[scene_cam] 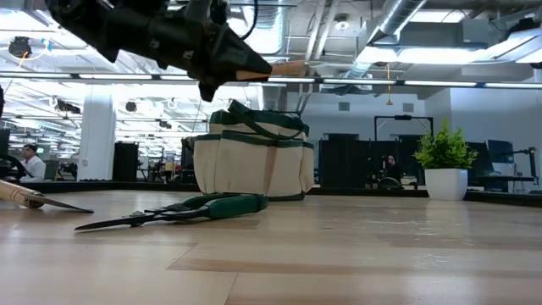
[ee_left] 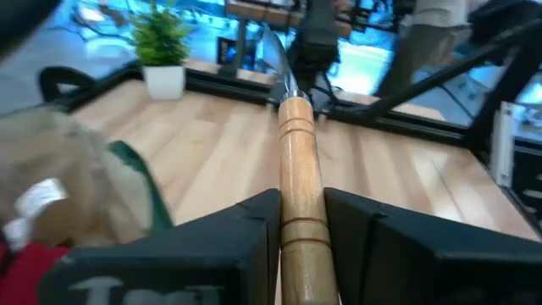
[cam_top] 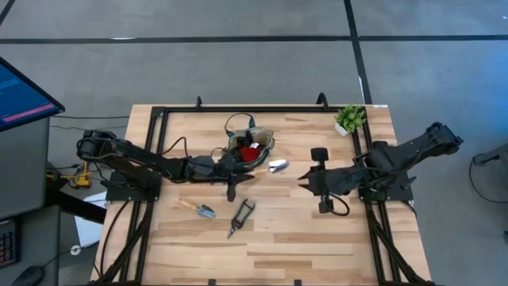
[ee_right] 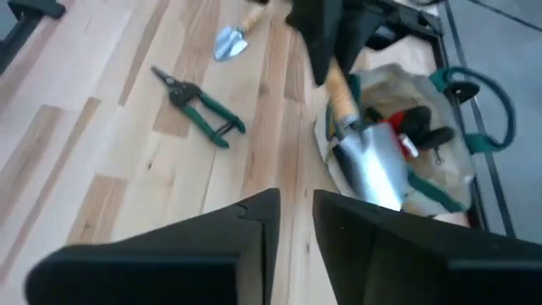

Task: Pick & Place Garden tools in Gardening bag
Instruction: Put the brown right trowel into the brown gardening bag

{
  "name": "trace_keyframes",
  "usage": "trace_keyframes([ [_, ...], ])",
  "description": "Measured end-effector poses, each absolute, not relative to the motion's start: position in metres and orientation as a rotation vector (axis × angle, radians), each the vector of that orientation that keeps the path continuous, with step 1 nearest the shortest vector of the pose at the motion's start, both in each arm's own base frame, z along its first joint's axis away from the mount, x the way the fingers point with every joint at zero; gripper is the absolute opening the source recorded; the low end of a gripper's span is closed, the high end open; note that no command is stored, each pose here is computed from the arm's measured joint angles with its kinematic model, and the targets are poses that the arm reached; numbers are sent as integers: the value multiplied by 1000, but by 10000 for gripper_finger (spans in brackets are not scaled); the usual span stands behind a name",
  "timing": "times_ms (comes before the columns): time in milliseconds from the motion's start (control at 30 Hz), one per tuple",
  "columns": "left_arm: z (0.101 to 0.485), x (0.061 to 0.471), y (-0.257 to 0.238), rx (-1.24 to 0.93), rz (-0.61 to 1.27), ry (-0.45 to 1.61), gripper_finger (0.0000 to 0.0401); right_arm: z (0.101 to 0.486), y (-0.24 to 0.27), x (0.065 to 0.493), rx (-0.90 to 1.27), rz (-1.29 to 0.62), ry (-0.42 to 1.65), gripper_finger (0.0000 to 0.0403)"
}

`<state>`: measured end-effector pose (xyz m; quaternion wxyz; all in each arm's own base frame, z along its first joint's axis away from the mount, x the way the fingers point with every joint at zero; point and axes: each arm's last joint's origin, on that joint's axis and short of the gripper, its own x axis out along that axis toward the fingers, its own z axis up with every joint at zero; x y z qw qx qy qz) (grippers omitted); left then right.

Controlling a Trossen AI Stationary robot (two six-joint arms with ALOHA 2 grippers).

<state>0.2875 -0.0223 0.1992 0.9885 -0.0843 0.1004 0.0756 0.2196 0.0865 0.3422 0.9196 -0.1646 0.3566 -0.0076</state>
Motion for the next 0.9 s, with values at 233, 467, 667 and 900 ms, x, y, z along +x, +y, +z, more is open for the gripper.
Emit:
trace_keyframes([
  [233, 201, 272, -21, -165, 150, 131, 48, 291, 80, 213, -316, -43, 606, 47],
  [467, 205, 270, -22, -130, 143, 103, 48, 237, 66, 205, -249, -83, 294, 8],
  [667, 209, 269, -29, -71, 110, 65, 47, 208, 49, 189, -69, -152, -65, 8],
  [900, 214, 269, -31, -52, 100, 18, 47, 192, 36, 183, 144, -195, -188, 19],
])
